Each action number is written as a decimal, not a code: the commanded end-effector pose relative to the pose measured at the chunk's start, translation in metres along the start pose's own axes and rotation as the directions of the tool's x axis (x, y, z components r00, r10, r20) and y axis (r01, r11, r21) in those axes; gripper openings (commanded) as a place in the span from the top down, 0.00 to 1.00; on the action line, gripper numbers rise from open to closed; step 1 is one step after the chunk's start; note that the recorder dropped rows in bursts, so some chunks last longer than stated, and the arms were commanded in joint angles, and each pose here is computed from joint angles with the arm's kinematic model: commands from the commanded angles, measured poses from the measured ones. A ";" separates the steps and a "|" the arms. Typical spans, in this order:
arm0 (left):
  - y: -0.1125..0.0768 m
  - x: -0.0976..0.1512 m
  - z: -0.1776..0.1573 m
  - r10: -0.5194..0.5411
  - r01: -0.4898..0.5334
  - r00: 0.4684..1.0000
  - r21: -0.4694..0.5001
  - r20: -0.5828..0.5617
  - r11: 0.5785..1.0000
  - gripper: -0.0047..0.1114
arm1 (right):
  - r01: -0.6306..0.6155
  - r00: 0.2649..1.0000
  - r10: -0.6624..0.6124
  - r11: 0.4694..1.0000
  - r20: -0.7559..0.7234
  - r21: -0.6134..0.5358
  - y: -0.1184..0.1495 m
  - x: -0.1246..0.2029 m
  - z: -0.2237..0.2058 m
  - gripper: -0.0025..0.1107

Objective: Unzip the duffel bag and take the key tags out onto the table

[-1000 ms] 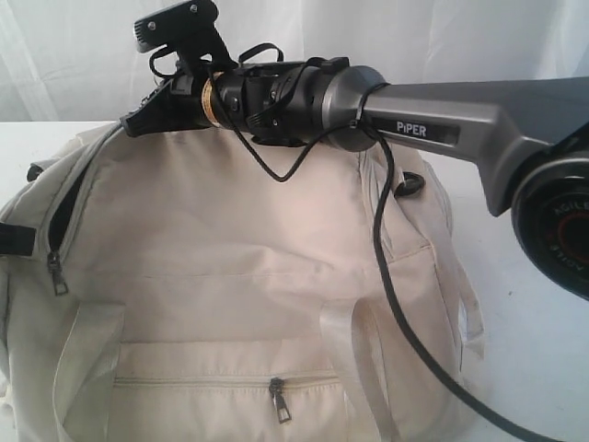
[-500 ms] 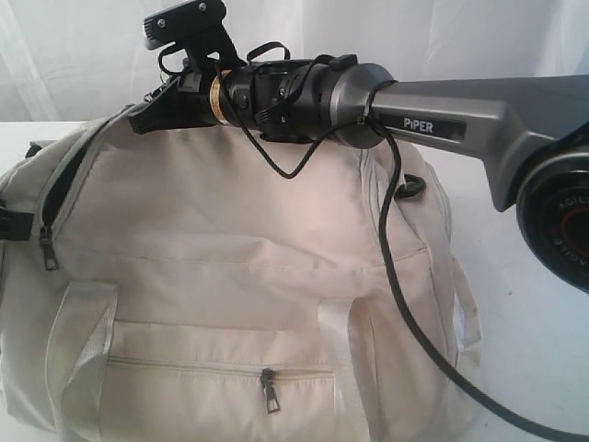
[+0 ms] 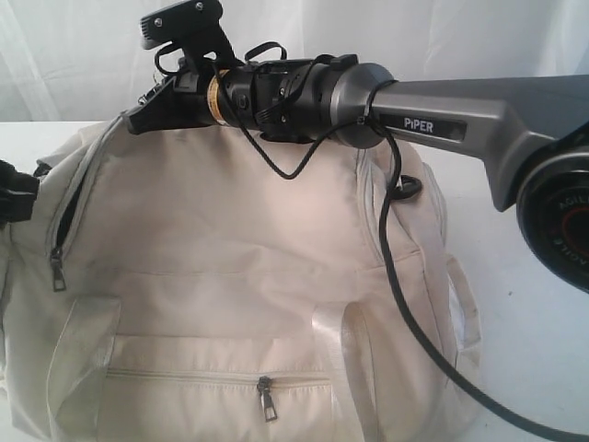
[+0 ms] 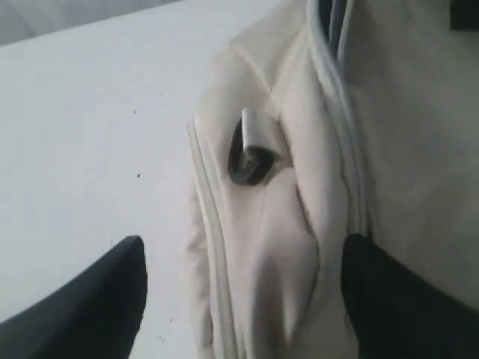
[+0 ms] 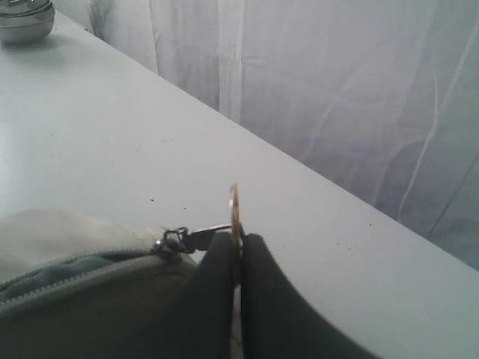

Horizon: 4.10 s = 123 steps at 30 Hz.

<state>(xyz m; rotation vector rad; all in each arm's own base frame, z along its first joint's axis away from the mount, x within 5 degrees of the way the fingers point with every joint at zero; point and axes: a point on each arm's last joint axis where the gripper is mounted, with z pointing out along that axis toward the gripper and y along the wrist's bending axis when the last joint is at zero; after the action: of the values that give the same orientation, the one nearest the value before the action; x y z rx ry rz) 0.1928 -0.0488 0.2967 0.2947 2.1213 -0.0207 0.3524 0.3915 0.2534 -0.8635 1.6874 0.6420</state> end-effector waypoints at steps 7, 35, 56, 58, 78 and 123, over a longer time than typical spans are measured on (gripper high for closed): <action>-0.010 -0.005 0.035 0.039 -0.042 0.998 0.057 0.053 0.997 0.31 | -0.013 1.000 0.013 1.000 0.018 -0.001 -0.005 -0.007 -0.005 0.98; -0.016 -0.014 0.098 0.022 -0.017 0.996 0.062 -0.087 0.998 0.84 | -0.016 1.000 0.016 0.999 0.026 -0.032 -0.002 -0.008 -0.005 0.98; 0.037 -0.008 0.090 -0.231 0.216 0.966 -0.130 -0.114 0.968 0.96 | -0.012 1.000 0.019 0.959 -0.022 0.284 -0.030 -0.017 -0.019 0.98; 0.040 -0.010 0.087 -0.237 0.223 0.966 -0.137 -0.101 0.965 0.96 | -0.015 1.000 0.021 0.957 -0.016 0.288 -0.031 -0.020 -0.021 0.98; 0.040 -0.011 0.084 -0.268 0.254 0.959 -0.135 -0.093 0.958 0.96 | 0.297 0.866 -0.052 0.854 -0.498 0.426 -0.063 -0.027 -0.115 0.98; 0.024 -0.054 0.064 0.344 -0.346 0.884 -0.051 0.317 0.937 0.42 | 0.006 0.994 0.013 0.984 -0.106 0.179 -0.030 -0.034 -0.072 0.98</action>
<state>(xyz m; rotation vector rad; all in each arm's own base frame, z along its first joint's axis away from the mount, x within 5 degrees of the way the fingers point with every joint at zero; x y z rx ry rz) 0.2818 -0.0378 0.2983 0.5168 1.8446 0.1338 0.3383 0.3273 0.2965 -0.7881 1.8698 0.4407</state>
